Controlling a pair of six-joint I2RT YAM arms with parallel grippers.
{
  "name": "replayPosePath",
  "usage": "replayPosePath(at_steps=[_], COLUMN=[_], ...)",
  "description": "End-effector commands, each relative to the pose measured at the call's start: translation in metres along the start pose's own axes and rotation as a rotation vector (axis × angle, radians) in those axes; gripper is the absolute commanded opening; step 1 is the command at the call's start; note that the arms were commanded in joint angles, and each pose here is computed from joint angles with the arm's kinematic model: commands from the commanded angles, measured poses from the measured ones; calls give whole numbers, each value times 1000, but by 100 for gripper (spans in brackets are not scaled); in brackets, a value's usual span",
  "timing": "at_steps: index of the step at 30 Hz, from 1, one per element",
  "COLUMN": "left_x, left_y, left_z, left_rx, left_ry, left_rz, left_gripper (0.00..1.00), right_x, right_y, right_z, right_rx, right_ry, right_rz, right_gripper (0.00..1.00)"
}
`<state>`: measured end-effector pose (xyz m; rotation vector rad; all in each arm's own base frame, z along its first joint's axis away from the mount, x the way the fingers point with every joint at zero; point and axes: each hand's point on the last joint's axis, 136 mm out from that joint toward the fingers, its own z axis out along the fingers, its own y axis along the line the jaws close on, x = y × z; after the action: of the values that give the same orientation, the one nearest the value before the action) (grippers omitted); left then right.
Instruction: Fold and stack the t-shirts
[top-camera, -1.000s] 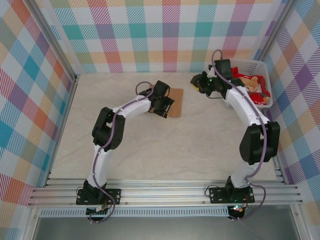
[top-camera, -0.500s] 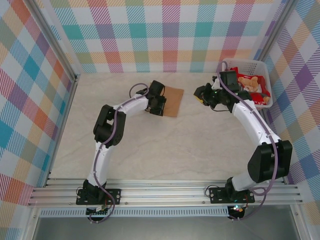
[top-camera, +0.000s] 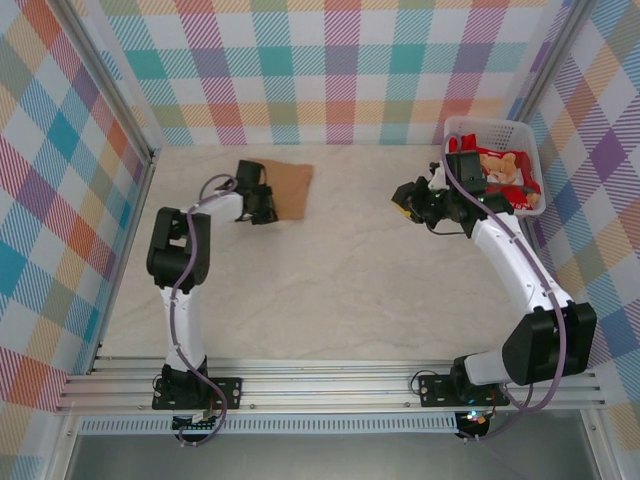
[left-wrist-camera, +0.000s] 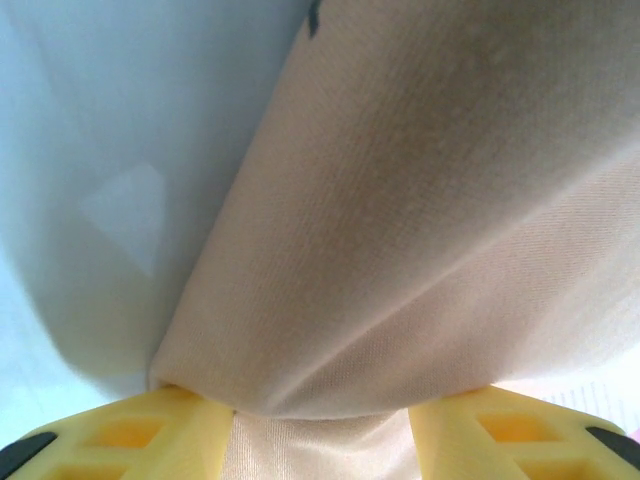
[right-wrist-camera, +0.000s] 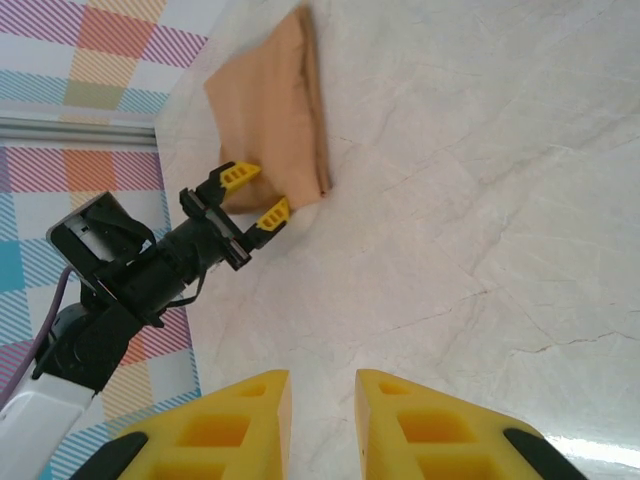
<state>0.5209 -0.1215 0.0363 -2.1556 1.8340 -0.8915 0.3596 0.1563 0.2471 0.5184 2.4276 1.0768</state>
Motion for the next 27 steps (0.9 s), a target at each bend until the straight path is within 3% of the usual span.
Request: replayPosePath(at_steps=[1,7,13,22,27], left_x=[-90,-168,-210,-212,-194], left_y=[52,18,-11,-57,-92], left_z=[2,-18,-13,2,-31], left_rx=[-167,-181,-150,-70,44], left_ry=[-196,-211,-176,-112,-102], left_rz=[-76,-19,-13,-3,26], left_gripper=[51,51,49,47,50], right_x=[8,11,16,23,25], right_y=[-5,-5,-7,-10,-9], right_z=[-6,-10,-12,-18,-21], right_rx=[11,16,25,40,37], right_ry=[12,14,24,26,22], right_rz=[21,24,25,23,18], right_gripper=[24,24,24,24,24])
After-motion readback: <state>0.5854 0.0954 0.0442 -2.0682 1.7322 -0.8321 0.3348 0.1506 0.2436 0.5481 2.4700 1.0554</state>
